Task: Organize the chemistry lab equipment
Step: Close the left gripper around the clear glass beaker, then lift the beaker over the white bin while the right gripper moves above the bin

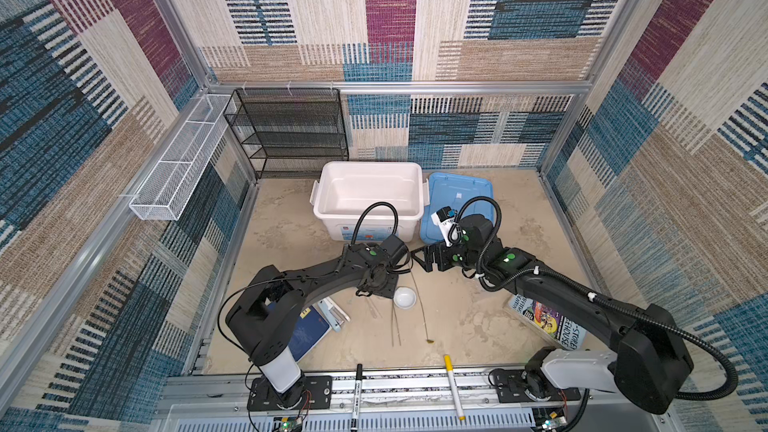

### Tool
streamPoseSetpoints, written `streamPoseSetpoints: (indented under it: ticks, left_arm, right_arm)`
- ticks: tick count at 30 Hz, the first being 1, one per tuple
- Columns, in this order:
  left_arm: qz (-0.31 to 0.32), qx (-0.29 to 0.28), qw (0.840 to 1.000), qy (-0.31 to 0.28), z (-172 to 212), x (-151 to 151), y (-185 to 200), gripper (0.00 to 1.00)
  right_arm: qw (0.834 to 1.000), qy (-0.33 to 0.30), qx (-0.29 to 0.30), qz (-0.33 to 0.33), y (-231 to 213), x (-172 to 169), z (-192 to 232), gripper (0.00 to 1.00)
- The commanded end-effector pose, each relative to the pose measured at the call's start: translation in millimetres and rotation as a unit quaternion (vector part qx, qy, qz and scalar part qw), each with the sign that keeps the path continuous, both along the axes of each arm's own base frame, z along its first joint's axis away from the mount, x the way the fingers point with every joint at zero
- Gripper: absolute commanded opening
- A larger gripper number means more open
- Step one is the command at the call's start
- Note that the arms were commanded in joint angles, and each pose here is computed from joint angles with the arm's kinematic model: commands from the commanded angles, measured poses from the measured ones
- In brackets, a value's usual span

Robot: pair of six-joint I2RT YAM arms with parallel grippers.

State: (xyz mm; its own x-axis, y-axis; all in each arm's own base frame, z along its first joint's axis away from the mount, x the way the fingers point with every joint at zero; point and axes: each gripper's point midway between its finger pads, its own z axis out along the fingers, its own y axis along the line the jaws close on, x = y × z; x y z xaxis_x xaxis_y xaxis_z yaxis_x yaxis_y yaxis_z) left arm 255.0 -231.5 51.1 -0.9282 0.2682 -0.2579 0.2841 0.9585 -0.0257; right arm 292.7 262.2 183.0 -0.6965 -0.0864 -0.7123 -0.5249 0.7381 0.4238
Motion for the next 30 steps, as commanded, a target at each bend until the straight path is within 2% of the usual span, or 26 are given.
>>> streamPoseSetpoints:
  ticks: [1, 8, 13, 21, 26, 30]
  left_arm:
    - [0.005, 0.005, 1.000, -0.010, 0, 4, 1, 0.56]
    - [0.010, 0.000, 1.000, -0.009, -3, 5, -1, 0.53]
    - [0.012, 0.000, 1.000, -0.011, -1, 5, 0, 0.43]
    - [0.018, -0.003, 1.000, -0.017, 8, 6, 1, 0.36]
    - [0.023, -0.016, 0.999, -0.033, 27, 9, 2, 0.31]
    - [0.029, -0.037, 0.997, -0.053, 61, 15, 5, 0.30]
  right_arm:
    - [1.000, -0.014, 0.006, -0.007, 0, 4, 8, 0.99]
    - [1.000, -0.018, 0.010, -0.012, -1, 4, 12, 0.99]
    - [1.000, -0.018, 0.007, -0.010, -2, 4, 11, 0.99]
    - [1.000, -0.019, 0.008, -0.008, -1, 4, 11, 0.99]
    - [1.000, -0.021, 0.009, -0.006, 0, 4, 12, 0.99]
    - [0.999, -0.030, 0.013, -0.008, -1, 4, 18, 0.99]
